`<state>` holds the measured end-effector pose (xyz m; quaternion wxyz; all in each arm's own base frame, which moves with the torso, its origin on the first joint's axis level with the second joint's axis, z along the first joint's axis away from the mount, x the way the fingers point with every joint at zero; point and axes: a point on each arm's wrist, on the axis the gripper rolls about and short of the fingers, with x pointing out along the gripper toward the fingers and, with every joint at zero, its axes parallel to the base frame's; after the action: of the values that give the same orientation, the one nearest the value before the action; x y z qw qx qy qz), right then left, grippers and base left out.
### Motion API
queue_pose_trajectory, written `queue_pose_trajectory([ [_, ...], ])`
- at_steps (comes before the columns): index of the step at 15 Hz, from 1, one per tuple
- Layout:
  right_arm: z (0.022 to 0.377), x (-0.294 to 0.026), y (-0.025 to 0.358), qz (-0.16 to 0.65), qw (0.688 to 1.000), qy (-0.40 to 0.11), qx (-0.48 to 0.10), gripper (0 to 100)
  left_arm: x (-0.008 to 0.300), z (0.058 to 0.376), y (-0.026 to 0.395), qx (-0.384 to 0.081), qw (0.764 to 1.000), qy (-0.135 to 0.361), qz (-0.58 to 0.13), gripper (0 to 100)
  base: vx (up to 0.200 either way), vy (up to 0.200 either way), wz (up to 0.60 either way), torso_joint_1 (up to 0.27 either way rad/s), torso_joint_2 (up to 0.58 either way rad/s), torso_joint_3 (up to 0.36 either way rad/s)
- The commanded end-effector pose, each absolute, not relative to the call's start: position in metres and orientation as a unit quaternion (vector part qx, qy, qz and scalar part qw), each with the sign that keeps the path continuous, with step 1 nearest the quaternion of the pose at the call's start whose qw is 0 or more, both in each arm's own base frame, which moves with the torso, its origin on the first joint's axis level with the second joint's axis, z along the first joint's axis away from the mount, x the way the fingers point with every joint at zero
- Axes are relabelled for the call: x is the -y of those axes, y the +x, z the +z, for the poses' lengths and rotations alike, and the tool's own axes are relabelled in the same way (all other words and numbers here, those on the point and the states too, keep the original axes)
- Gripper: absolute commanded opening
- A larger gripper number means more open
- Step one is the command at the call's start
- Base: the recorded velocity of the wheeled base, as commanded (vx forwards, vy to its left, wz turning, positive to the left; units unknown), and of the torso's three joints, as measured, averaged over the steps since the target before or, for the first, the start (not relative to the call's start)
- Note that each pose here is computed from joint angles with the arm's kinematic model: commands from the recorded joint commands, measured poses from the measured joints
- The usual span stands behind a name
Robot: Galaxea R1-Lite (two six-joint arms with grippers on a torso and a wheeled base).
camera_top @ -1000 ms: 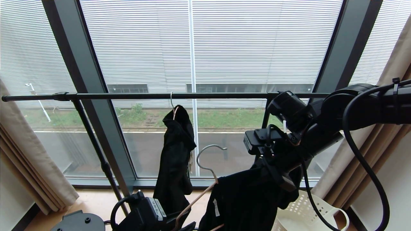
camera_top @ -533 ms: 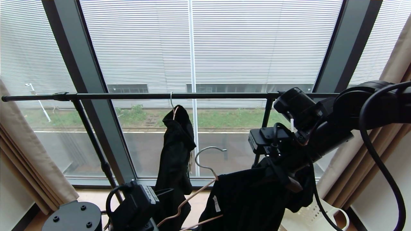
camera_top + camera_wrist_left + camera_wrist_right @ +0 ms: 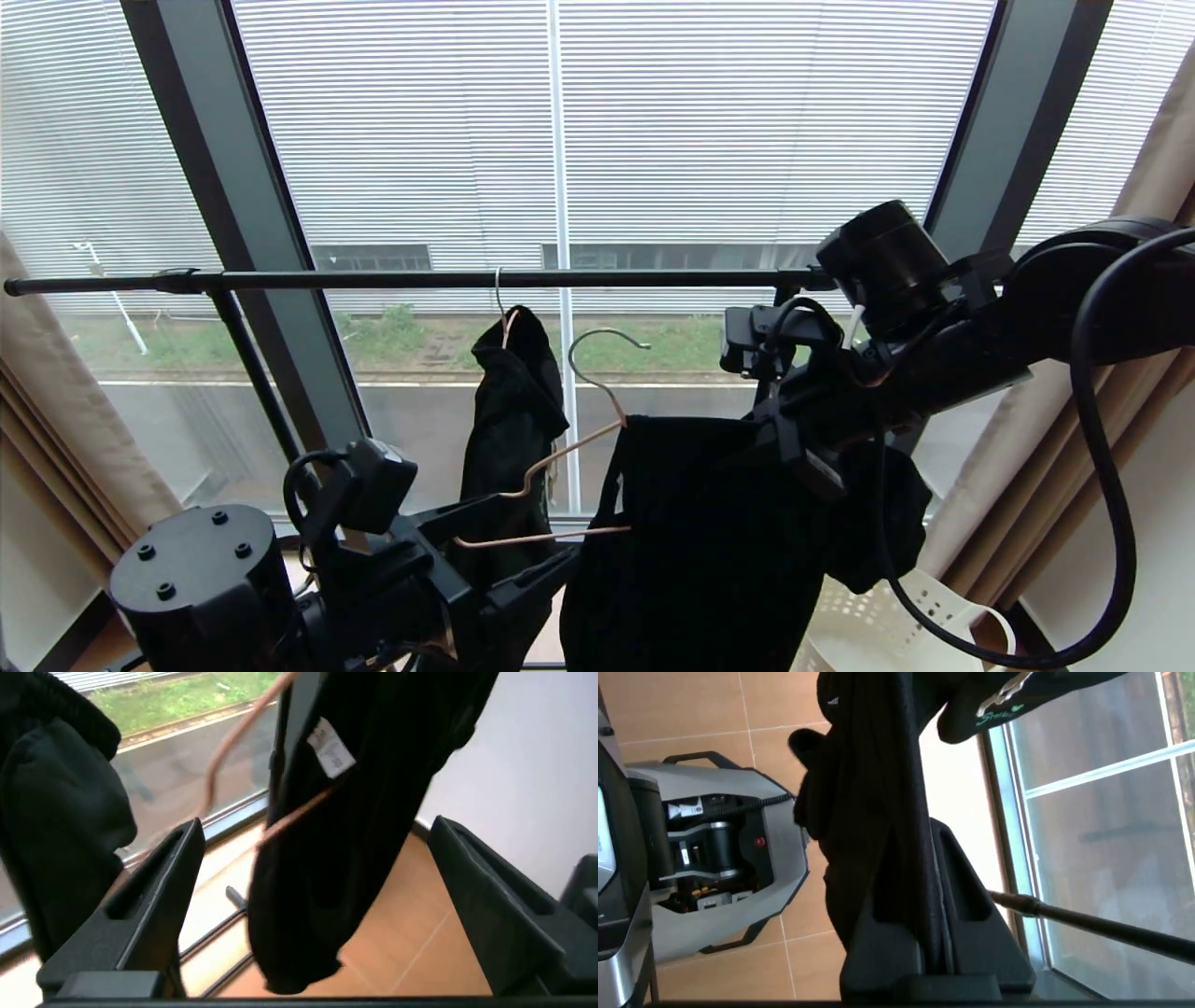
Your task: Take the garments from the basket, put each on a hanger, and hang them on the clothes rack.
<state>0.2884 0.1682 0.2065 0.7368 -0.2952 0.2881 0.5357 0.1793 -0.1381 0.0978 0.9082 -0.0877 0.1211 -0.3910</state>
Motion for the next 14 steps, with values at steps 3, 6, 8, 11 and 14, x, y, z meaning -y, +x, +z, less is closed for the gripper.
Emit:
queue_pose_trajectory([
  [3, 0.218, -0.161, 0.286, 0.525, 0.752, -0.287, -0.277, 0, 0.131, 0.102, 0.191, -0.130, 0.901, -0.132, -0.392, 100, 0.000, 0.000, 0.00, 0.000, 0.00, 0.000],
  [6, 0.226, -0.155, 0.274, 0.524, 0.759, -0.270, -0.276, 0, 0.141, 0.079, 0.196, -0.183, 0.893, -0.127, -0.390, 100, 0.000, 0.000, 0.00, 0.000, 0.00, 0.000],
  [8, 0.225, -0.152, 0.268, 0.523, 0.760, -0.270, -0.275, 0, 0.145, 0.066, 0.201, -0.207, 0.893, -0.121, -0.381, 100, 0.000, 0.000, 0.00, 0.000, 0.00, 0.000],
  [11, 0.220, -0.151, 0.265, 0.524, 0.762, -0.271, -0.266, 0, 0.156, 0.056, 0.204, -0.226, 0.905, -0.102, -0.346, 100, 0.000, 0.000, 0.00, 0.000, 0.00, 0.000],
  [14, 0.220, -0.151, 0.257, 0.527, 0.761, -0.272, -0.263, 0, 0.167, 0.052, 0.201, -0.231, 0.911, -0.079, -0.333, 100, 0.000, 0.000, 0.00, 0.000, 0.00, 0.000],
])
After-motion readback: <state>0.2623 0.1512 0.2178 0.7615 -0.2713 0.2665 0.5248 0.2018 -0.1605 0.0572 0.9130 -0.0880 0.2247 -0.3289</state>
